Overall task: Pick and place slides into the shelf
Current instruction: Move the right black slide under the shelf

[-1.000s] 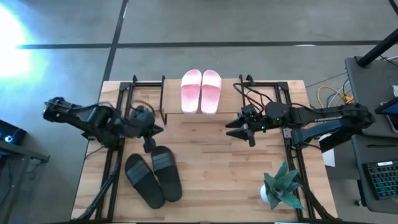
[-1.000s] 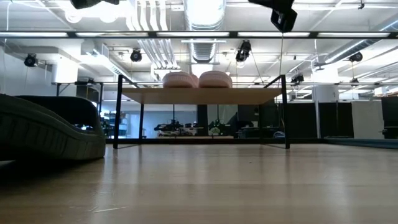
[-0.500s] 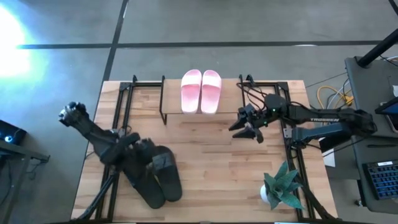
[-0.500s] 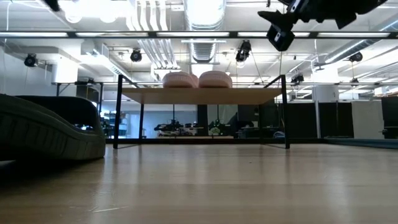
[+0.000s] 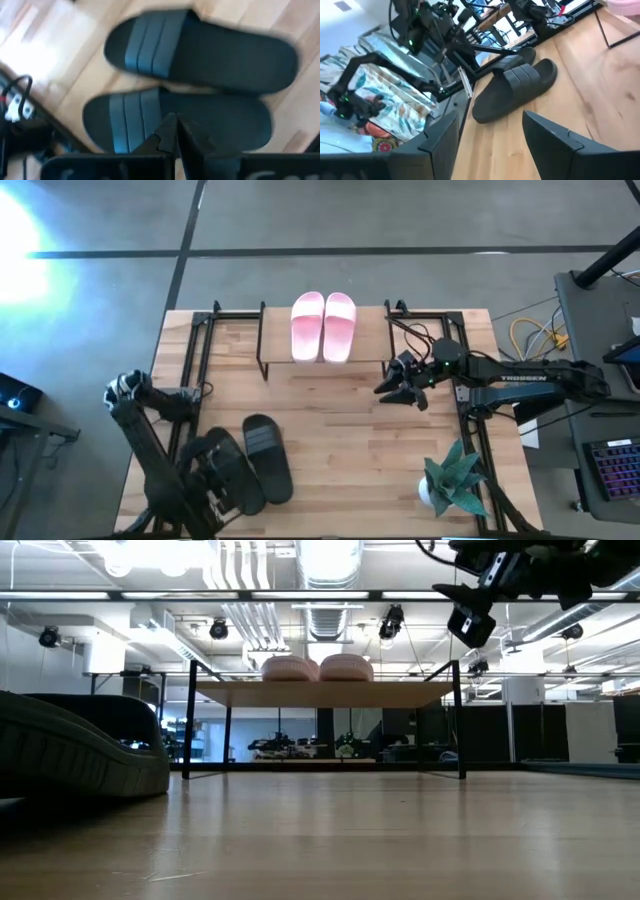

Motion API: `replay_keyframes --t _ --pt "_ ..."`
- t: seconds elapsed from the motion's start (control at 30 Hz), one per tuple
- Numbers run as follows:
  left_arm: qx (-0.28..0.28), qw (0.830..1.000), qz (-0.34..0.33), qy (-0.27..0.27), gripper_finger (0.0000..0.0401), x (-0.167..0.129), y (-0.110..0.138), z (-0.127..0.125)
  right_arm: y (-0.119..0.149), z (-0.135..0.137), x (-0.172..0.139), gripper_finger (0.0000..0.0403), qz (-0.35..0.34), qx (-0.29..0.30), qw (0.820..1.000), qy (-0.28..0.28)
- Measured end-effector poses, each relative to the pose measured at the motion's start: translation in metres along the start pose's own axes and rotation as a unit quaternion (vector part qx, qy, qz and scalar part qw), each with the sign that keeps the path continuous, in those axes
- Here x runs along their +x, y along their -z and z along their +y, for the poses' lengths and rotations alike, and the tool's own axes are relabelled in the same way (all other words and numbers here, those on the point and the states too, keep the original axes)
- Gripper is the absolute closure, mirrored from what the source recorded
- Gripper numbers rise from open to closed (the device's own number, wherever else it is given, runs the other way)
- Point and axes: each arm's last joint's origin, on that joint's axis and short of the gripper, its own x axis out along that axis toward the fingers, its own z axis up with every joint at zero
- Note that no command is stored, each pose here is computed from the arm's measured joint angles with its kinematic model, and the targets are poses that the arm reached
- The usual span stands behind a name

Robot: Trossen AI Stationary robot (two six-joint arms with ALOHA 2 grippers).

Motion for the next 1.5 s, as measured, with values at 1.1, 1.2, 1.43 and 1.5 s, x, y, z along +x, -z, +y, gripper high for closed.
replay_keyframes --t 1.1,1.2,1.43,1.5 --pt "-0.166 0.966 0.118 -0.158 0.0255 0.069 0.027 -0.060 0.006 0.014 -0.017 0.0193 0.051 -0.053 0.995 -0.067" --pt "-0.168 0.963 0.119 -0.175 0.0255 0.079 0.029 -0.065 0.007 0.014 -0.017 0.0193 0.056 -0.052 0.995 -0.064" --pt "-0.169 0.954 0.127 -0.215 0.0256 0.101 0.032 -0.071 0.008 0.011 -0.015 0.0193 0.059 -0.032 0.996 -0.056" --pt "-0.171 0.951 0.132 -0.220 0.0256 0.103 0.032 -0.071 0.008 0.011 -0.015 0.0193 0.059 -0.027 0.996 -0.056"
